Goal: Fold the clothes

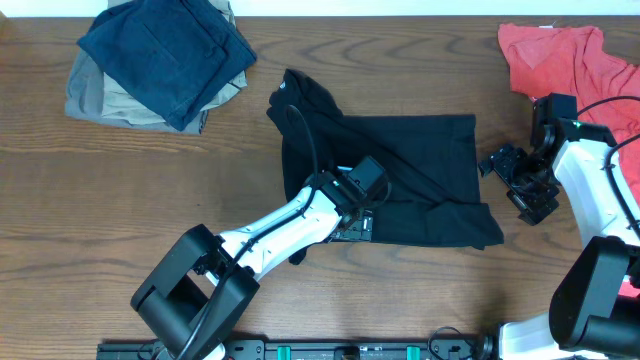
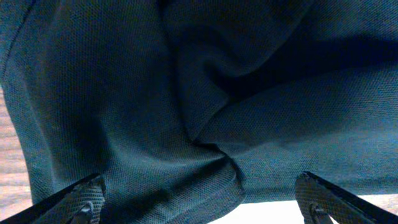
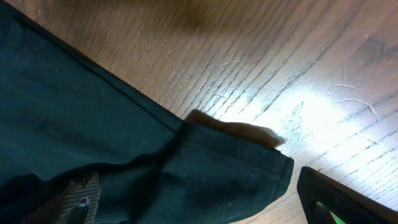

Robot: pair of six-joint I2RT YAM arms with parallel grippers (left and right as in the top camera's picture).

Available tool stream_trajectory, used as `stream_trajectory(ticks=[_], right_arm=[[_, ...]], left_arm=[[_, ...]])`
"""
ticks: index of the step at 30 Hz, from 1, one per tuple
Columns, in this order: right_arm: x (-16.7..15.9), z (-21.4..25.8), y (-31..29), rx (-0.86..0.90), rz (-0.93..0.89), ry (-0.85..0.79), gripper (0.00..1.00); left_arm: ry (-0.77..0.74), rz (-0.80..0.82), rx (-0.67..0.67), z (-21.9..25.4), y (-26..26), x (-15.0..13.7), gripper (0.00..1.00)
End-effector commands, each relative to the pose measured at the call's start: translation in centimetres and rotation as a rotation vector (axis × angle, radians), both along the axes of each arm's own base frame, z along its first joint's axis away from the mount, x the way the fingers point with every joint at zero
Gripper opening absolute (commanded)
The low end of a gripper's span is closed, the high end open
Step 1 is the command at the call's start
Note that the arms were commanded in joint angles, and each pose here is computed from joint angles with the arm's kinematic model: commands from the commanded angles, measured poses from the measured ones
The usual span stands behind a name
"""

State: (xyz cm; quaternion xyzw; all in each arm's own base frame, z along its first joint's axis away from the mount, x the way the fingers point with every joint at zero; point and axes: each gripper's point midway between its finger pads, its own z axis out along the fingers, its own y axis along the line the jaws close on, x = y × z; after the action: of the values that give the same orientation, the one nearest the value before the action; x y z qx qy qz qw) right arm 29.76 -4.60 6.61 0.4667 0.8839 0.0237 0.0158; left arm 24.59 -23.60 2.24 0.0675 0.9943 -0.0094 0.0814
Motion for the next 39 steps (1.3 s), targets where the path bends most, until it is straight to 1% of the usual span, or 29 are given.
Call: stream_trajectory(ticks=[1,16,26,35,36,38,39], right_arm=[[0.1,0.5,-0.1,-0.001,0.005,-0.017,0.99],[0.1,0.5,-0.1,-0.002,0.005,-0.017,0.99],[0.1,0.5,-0.1,-0.001,0.005,-0.018,0.99],[0.1,0.5,-0.1,-0.002,0.005,-0.017,0.99],[0.1,0.5,-0.1,-0.001,0.005,-0.017,0.99],[0.1,0.5,-0.1,-0.002,0.005,-0.017,0.99],[0.1,0.5,-0.1,-0.001,0.005,-0.017,0.99]], left_arm=[[-0.019,-0.008,0.020,0.1,0.2,0.3,0.98],[-0.018,-0.006,0.019,-0.4,0.2,0.2,0.98],[0.028,-0.001,0.067,-2.6,0.7,-0.2,0.98],[0.026,0.000,0.064,-2.6,0.6,-0.2,0.98],[0.025,0.000,0.064,-2.6,0.6,-0.2,0.99],[0.027,0.000,0.066,-2.6,0.7,-0.2,0.96],[0.028,0.000,0.068,-2.6,0.7,-0.2,0.91]])
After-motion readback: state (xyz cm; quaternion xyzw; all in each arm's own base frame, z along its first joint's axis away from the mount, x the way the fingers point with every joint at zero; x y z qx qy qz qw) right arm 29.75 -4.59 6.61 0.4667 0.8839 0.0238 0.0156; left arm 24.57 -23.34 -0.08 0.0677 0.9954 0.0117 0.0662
